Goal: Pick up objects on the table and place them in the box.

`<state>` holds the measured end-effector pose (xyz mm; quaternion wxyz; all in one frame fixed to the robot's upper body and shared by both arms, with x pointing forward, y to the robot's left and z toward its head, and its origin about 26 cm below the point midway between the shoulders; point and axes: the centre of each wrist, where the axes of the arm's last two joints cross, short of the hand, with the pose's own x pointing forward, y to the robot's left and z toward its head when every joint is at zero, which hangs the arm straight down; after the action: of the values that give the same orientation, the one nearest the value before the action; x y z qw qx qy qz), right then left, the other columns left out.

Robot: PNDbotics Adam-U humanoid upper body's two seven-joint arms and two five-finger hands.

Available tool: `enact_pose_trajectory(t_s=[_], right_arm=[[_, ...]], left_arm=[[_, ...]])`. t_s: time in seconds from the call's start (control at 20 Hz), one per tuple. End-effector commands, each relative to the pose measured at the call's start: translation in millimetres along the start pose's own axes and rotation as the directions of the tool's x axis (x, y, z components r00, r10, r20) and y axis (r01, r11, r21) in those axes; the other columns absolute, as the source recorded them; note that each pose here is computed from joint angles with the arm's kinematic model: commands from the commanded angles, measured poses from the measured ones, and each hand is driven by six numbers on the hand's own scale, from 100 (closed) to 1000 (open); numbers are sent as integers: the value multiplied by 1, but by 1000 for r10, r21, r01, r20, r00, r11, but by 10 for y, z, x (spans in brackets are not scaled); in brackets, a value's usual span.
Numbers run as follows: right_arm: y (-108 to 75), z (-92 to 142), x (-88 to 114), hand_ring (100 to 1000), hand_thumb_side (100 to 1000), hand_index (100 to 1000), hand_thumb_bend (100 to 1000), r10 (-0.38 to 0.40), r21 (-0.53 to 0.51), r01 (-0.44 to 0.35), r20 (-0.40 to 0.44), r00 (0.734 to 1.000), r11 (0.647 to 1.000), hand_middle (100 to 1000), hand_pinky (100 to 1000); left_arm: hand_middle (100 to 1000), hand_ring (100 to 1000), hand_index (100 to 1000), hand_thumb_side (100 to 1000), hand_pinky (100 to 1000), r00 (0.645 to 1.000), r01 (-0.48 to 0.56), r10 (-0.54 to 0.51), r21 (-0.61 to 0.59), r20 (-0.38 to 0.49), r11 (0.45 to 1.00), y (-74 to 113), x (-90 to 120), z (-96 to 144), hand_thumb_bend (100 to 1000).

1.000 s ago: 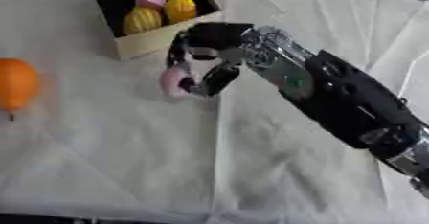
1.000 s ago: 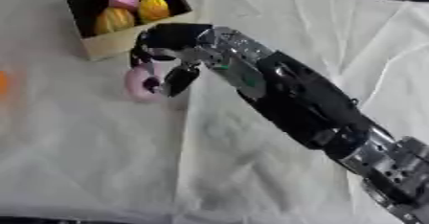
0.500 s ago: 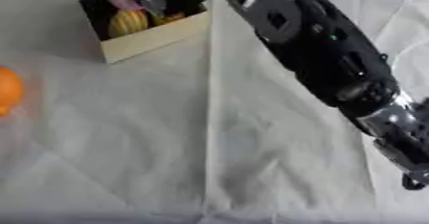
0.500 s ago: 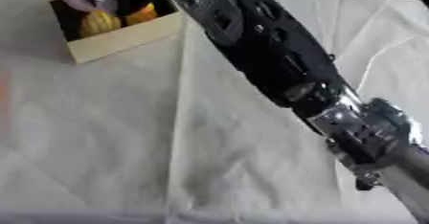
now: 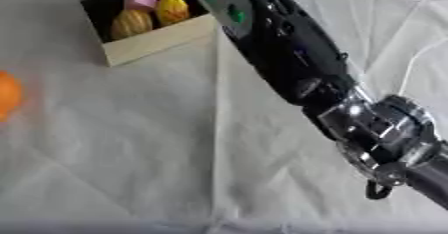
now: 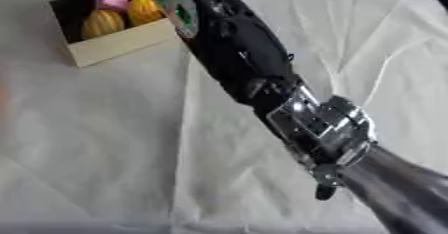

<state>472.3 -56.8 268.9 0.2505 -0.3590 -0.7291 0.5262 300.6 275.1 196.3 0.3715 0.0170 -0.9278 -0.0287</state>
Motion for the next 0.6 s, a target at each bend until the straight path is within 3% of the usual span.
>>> enact_pose_trajectory(t_s=[0.05, 0.45, 0.5, 0.55, 0.6], right_arm=[[-48, -51, -41, 735, 109, 701, 100, 47, -34, -47, -19, 999, 998, 498, 707], [44, -42, -104, 769, 136, 735, 100, 63, -11, -64, -49, 997, 998, 541, 731], [56, -43, -105, 869, 184, 859, 100, 68, 15, -68, -46, 997, 998, 714, 790], [59, -46, -104, 911, 191, 930, 100, 84, 49, -82, -34, 996, 995, 782, 818], [48, -50, -102, 967, 157, 967, 180, 106, 81, -104, -20, 994, 991, 830, 866]], left_arm=[[796, 832, 840, 655, 812, 999, -5, 5, -11, 36, 1000, -9, 77, -54, 100], [796, 833, 840, 655, 812, 999, -4, 4, -10, 36, 1000, -9, 78, -56, 100], [796, 833, 840, 655, 812, 999, -4, 5, -10, 36, 1000, -10, 78, -57, 100], [796, 833, 840, 655, 812, 999, -5, 5, -11, 36, 1000, -11, 78, -57, 100], [796, 833, 840, 655, 812, 999, -6, 6, -11, 36, 1000, -12, 78, -57, 100]])
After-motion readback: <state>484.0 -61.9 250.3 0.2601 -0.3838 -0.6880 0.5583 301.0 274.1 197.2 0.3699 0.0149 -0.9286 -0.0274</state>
